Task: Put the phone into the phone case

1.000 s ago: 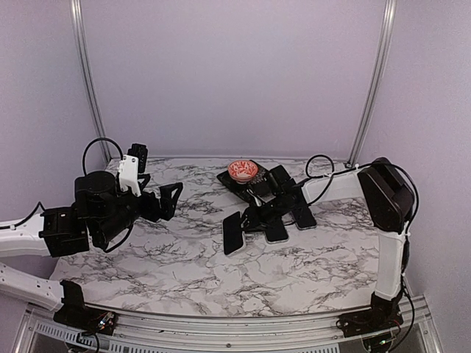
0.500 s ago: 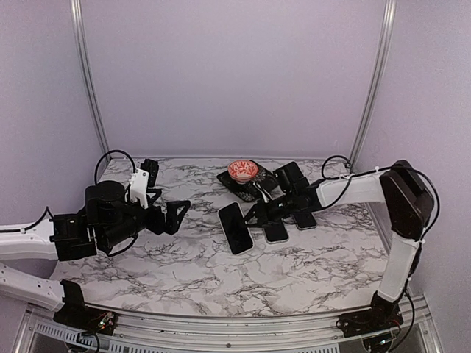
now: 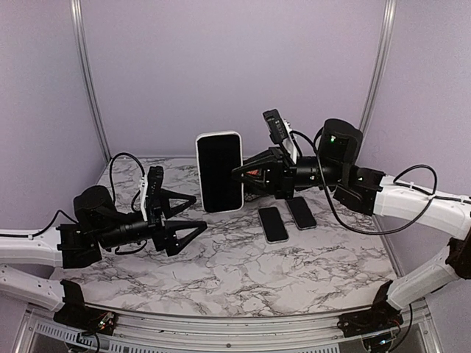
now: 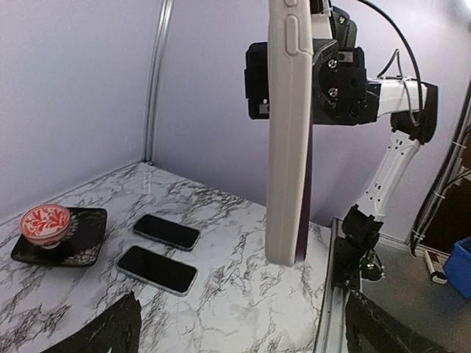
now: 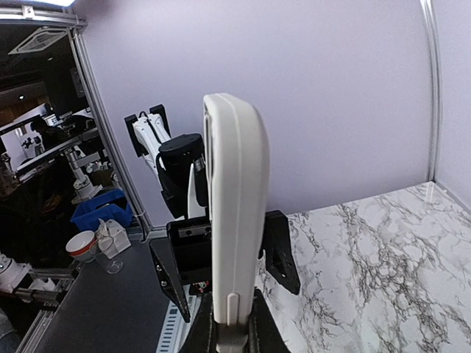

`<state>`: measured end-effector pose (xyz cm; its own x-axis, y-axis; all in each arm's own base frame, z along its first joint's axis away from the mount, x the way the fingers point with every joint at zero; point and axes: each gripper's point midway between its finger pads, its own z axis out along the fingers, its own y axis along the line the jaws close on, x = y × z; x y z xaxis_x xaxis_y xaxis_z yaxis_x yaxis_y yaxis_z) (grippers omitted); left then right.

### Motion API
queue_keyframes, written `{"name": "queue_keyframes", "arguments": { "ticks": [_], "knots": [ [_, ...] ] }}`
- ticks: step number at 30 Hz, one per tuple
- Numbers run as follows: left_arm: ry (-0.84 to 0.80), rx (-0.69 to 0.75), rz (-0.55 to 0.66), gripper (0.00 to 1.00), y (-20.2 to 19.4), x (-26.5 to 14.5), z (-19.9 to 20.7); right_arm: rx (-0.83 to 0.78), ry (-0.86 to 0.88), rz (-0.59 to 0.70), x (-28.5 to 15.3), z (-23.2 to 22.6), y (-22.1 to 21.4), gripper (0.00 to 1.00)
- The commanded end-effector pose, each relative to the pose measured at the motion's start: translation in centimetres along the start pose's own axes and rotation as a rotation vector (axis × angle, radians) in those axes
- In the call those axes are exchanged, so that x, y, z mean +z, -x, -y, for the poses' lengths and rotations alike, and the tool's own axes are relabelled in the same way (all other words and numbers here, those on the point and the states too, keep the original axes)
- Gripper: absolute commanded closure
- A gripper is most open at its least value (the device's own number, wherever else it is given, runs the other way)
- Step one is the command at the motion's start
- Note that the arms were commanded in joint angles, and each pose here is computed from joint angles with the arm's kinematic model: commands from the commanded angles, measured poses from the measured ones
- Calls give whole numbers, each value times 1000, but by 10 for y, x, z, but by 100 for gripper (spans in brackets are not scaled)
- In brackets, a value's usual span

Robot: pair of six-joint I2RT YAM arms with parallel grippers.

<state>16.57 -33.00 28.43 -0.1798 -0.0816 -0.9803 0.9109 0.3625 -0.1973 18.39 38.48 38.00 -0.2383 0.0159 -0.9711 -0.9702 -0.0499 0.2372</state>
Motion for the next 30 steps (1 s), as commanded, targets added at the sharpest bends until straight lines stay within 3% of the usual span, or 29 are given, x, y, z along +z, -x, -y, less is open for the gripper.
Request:
{"name": "queue_keyframes", "arguments": {
  "ticks": [1, 4, 6, 11, 12, 19, 20, 21, 22, 27, 28, 29, 30],
  "knots": [
    [-232, 59, 179, 4, 54, -5, 45, -126, 54, 90, -1, -24, 33, 100],
    [-208, 71, 193, 4, 59, -1, 43, -139, 91, 84, 3, -34, 33, 100],
    [-210, 74, 188, 12, 60, 5, 43, -142, 94, 72, 6, -35, 29, 100],
    [-253, 59, 153, 91, 54, 18, 49, -141, 91, 73, 6, -36, 29, 100],
    [-249, 58, 153, 100, 54, 18, 48, -143, 90, 75, 5, -36, 30, 100],
    [-248, 77, 156, 98, 54, 15, 49, -158, 77, 86, 0, -39, 32, 100],
    [-247, 75, 149, 71, 51, 17, 48, -159, 79, 87, 0, -39, 33, 100],
    [-243, 72, 144, 58, 49, 18, 47, -160, 83, 88, 0, -41, 33, 100],
    [-241, 71, 135, 56, 46, 19, 46, -162, 85, 90, -1, -41, 33, 100],
    [-242, 66, 114, 65, 40, 24, 46, -167, 85, 93, -2, -43, 35, 100],
    [-242, 67, 113, 75, 40, 24, 46, -170, 86, 94, -2, -43, 36, 100],
    [-239, 69, 113, 98, 40, 25, 45, -168, 84, 93, -2, -43, 36, 100],
    [-232, 69, 113, 100, 40, 25, 44, -169, 81, 94, -2, -43, 36, 100]
  ]
}}
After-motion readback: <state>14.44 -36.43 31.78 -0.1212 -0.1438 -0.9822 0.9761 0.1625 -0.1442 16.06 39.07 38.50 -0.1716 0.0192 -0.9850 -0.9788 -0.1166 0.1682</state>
